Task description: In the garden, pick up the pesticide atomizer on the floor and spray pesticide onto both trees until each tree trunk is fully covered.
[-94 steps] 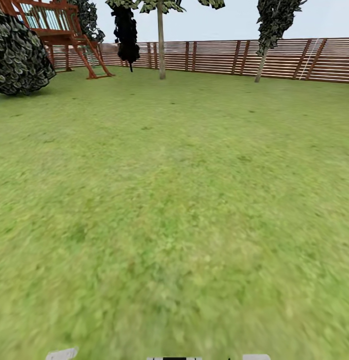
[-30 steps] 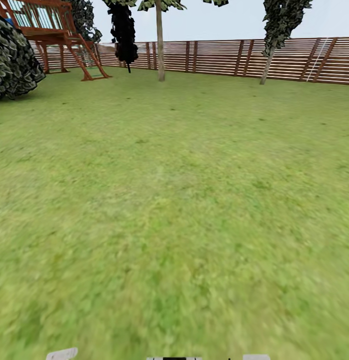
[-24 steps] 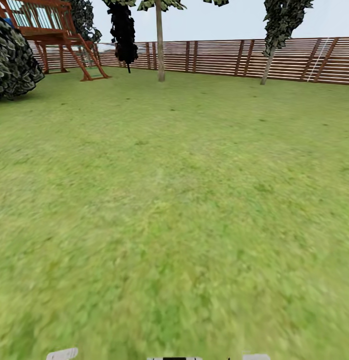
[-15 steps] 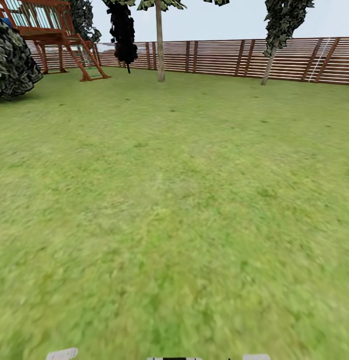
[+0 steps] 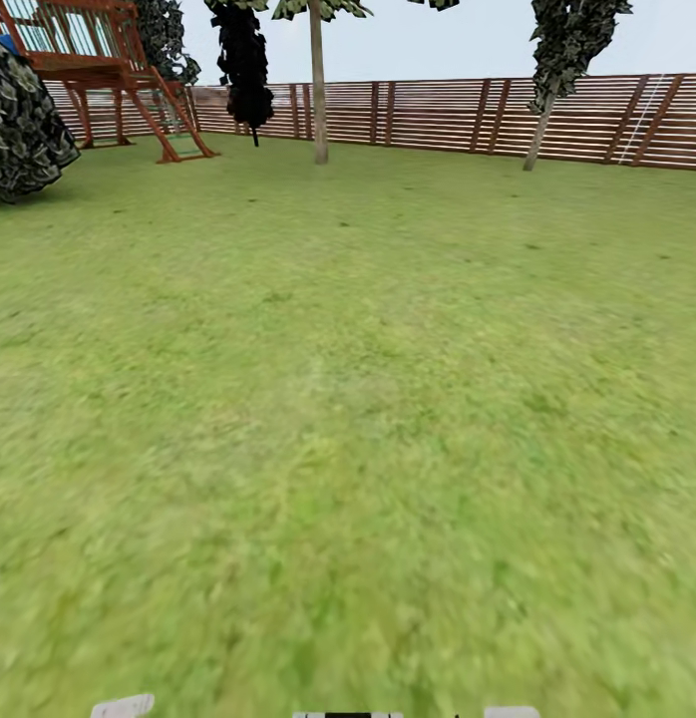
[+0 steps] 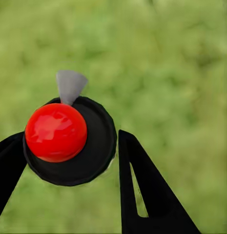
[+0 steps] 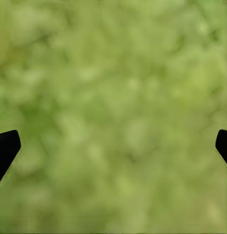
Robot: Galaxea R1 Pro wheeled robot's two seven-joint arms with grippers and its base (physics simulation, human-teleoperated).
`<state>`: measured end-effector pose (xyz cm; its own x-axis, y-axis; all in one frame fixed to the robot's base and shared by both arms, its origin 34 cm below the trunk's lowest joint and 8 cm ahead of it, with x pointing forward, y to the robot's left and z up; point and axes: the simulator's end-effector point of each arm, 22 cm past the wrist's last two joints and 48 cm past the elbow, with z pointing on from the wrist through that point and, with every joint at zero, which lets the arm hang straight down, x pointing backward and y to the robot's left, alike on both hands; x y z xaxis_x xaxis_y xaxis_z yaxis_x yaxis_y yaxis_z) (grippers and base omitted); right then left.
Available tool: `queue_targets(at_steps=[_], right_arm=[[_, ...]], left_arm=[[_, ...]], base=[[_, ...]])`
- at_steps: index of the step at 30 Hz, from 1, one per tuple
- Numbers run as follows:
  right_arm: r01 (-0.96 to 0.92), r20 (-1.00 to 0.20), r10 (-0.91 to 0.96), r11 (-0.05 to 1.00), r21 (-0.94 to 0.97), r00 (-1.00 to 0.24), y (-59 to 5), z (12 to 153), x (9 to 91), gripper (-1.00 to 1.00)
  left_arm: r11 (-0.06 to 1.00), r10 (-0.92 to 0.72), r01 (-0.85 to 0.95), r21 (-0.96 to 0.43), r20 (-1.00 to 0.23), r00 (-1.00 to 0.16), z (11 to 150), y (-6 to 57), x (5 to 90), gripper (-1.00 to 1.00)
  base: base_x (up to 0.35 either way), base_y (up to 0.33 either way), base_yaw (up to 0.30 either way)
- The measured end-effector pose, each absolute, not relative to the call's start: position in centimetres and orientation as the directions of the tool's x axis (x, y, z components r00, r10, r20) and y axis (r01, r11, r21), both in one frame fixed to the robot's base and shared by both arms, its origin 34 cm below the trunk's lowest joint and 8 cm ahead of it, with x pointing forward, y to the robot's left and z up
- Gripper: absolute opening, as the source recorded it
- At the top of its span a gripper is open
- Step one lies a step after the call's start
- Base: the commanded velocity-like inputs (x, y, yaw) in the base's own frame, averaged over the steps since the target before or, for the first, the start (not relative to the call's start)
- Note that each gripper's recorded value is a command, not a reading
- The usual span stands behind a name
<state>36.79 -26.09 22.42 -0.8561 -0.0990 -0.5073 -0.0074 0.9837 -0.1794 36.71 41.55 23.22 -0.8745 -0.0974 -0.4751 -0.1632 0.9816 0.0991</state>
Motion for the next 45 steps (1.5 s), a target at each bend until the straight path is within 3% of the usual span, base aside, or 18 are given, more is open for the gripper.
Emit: queue_targets(at_steps=[45], right_arm=[[-0.008, -0.507, -0.099, 0.984, -0.179, -0.856, -26.09, 22.42, 36.79, 1.0]], left_arm=[[0.983, -0.098, -0.16, 0.091, -0.474, -0.875, 23.09, 40.95, 36.71, -1.0]], base=[[0.341, 0.0, 0.0]])
